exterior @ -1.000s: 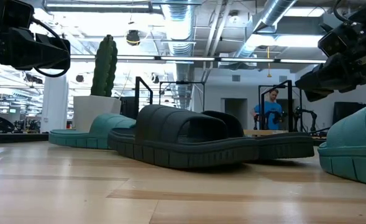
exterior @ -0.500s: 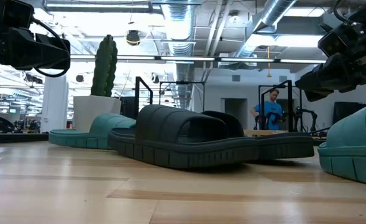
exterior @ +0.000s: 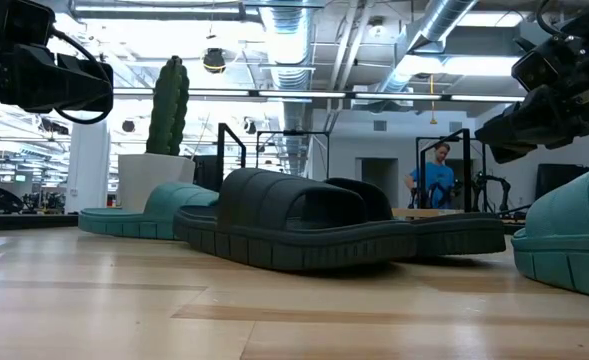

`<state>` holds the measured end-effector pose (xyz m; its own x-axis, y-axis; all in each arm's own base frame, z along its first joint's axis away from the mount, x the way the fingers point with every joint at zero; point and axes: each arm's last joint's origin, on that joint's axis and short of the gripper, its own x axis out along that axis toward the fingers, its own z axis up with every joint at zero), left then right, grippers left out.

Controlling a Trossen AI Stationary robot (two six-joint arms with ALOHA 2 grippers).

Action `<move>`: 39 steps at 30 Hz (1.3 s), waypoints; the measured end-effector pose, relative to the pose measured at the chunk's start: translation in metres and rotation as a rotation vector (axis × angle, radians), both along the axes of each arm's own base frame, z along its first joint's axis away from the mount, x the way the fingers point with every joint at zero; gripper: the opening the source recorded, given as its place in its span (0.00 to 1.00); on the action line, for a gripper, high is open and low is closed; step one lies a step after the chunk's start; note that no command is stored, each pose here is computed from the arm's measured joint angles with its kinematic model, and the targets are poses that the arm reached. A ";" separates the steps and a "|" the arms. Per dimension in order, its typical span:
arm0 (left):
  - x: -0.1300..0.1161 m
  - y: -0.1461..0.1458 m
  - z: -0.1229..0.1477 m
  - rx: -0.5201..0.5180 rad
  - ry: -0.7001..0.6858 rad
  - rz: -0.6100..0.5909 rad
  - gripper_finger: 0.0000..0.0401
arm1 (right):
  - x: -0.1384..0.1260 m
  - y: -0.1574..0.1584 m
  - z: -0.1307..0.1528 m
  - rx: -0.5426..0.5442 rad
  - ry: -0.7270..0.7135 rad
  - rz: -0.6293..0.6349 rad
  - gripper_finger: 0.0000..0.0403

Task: Pick and place slides into the shelf

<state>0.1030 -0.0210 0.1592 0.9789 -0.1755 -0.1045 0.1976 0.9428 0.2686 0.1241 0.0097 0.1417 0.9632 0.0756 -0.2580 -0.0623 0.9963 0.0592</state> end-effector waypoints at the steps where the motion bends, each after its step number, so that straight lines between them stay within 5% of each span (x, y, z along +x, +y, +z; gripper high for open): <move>1: 0.000 0.000 0.000 0.000 0.000 0.000 0.00 | 0.000 0.000 0.000 0.000 0.000 0.000 0.00; 23: 0.000 0.000 0.000 0.002 -0.001 0.000 0.00 | 0.000 0.000 0.000 -0.006 -0.003 0.001 0.00; 39: 0.000 0.000 0.000 0.004 -0.001 -0.001 0.00 | 0.003 0.000 0.014 0.003 -0.144 0.002 0.00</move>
<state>0.1030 -0.0211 0.1592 0.9789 -0.1759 -0.1043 0.1983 0.9415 0.2725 0.1266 0.0099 0.1553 0.9901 0.0780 -0.1169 -0.0723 0.9960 0.0521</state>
